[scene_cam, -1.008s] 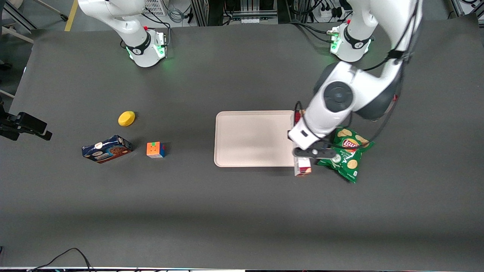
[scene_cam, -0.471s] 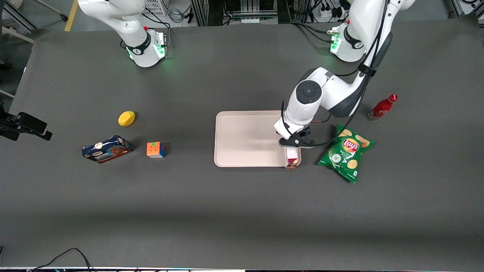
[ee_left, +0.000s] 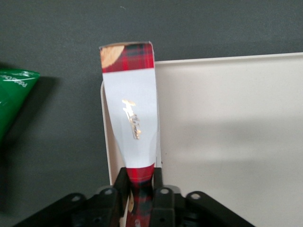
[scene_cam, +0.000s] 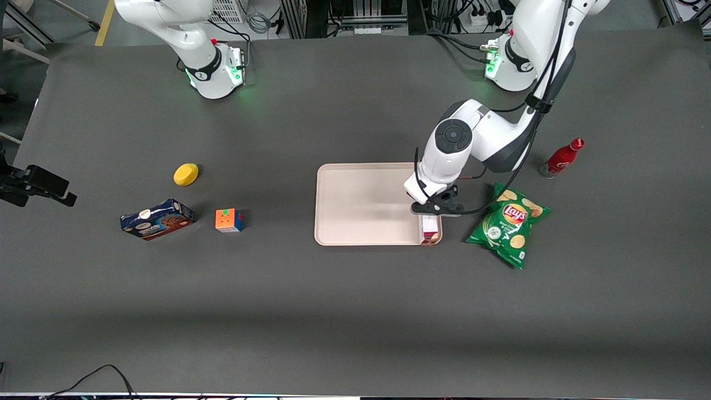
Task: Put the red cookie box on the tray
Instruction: 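Lower the cookie box onto the tray and open the left gripper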
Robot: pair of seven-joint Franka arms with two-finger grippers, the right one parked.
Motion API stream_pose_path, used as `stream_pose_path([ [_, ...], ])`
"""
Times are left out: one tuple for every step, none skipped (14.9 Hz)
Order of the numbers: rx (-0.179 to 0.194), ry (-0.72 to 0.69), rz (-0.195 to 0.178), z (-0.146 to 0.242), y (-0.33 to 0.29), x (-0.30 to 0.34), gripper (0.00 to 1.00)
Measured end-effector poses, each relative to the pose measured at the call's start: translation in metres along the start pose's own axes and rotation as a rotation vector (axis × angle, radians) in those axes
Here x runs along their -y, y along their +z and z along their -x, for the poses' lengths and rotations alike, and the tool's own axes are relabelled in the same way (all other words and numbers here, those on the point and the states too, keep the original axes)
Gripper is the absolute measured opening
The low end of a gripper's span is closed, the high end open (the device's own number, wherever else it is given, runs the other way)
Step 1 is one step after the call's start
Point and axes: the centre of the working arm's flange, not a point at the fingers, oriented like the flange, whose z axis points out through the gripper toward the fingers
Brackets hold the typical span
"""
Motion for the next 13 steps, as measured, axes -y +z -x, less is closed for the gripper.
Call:
stream_pose_path([
  [-0.001, -0.006, 0.000, 0.000, 0.000, 0.000, 0.35],
  [-0.002, -0.011, 0.000, 0.000, -0.001, 0.000, 0.40],
  [-0.003, -0.015, 0.001, -0.001, -0.002, 0.001, 0.42],
  [-0.007, -0.017, 0.002, -0.002, -0.004, 0.002, 0.49],
  [-0.015, -0.020, 0.005, -0.004, -0.007, 0.002, 0.58],
  [-0.027, -0.026, 0.010, -0.007, -0.014, 0.003, 0.68],
  [-0.045, -0.034, 0.018, -0.014, -0.023, 0.004, 0.80],
  [-0.068, -0.045, 0.028, -0.022, -0.035, 0.006, 0.89],
  [-0.093, -0.060, 0.038, -0.032, -0.048, 0.011, 0.99],
  [-0.122, -0.078, 0.049, -0.043, -0.063, 0.019, 1.00],
  [-0.151, -0.077, 0.059, -0.055, -0.078, 0.026, 1.00],
  [-0.180, -0.051, 0.064, -0.066, -0.092, 0.035, 1.00],
  [-0.204, -0.019, 0.067, -0.075, -0.104, 0.043, 1.00],
])
